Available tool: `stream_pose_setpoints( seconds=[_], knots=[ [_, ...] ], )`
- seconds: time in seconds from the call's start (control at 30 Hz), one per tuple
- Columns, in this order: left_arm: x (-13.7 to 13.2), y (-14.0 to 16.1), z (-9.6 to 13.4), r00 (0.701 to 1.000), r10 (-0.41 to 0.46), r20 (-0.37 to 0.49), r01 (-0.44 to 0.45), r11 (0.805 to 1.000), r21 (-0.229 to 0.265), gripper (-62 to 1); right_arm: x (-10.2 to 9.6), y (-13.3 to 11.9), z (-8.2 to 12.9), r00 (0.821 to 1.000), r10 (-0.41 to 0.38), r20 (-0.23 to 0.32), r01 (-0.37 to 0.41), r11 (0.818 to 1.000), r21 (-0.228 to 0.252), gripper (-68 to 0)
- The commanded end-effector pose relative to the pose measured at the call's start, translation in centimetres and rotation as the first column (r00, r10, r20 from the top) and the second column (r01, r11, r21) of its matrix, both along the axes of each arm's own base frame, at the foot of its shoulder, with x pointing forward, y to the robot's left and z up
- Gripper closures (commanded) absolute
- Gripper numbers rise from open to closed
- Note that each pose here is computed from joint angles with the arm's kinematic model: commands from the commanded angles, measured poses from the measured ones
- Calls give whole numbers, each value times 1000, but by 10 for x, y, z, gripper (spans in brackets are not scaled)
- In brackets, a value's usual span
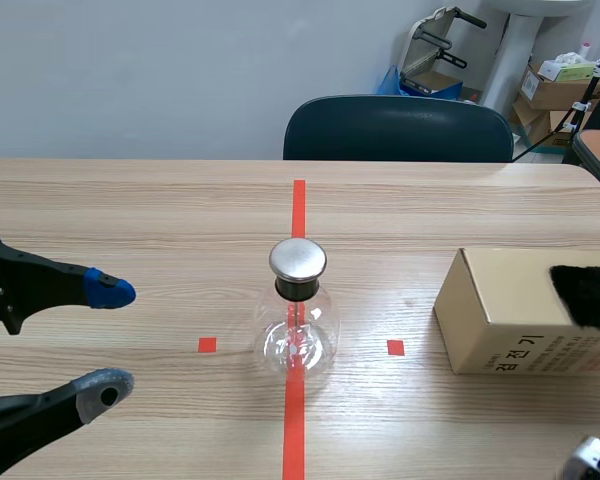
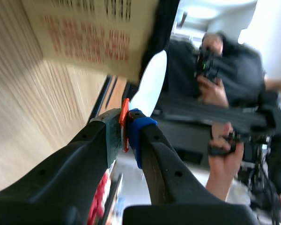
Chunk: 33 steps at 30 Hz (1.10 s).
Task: Do the electroscope experiment
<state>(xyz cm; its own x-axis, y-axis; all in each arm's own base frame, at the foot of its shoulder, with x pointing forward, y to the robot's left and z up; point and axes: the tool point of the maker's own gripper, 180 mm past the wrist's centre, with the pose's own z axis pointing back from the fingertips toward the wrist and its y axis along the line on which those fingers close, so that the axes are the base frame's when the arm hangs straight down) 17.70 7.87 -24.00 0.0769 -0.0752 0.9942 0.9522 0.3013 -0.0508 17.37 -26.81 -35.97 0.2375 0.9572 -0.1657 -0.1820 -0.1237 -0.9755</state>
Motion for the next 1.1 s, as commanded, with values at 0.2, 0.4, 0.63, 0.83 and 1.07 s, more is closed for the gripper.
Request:
stream_pose_setpoints(
  seconds=[0.2,0.4,0.63,0.83,1.07],
  knots=[
    [2,-2,9,1000,-1,15,2,1000,-30,-433,8,29,8,982,189,28,-188,982,-9,-6],
    [2,-2,9,1000,-1,15,2,1000,-30,-433,9,35,6,975,219,23,-219,976,-3,-6],
    [2,-2,9,1000,-1,15,2,1000,-30,-433,9,35,6,976,219,23,-219,976,-3,-6],
    [2,-2,9,1000,-1,15,2,1000,-31,-433,8,35,6,975,220,19,-220,976,-3,-6],
    [2,-2,9,1000,-1,15,2,1000,-31,-433,8,34,6,976,215,21,-215,977,-4,-6]
  ],
)
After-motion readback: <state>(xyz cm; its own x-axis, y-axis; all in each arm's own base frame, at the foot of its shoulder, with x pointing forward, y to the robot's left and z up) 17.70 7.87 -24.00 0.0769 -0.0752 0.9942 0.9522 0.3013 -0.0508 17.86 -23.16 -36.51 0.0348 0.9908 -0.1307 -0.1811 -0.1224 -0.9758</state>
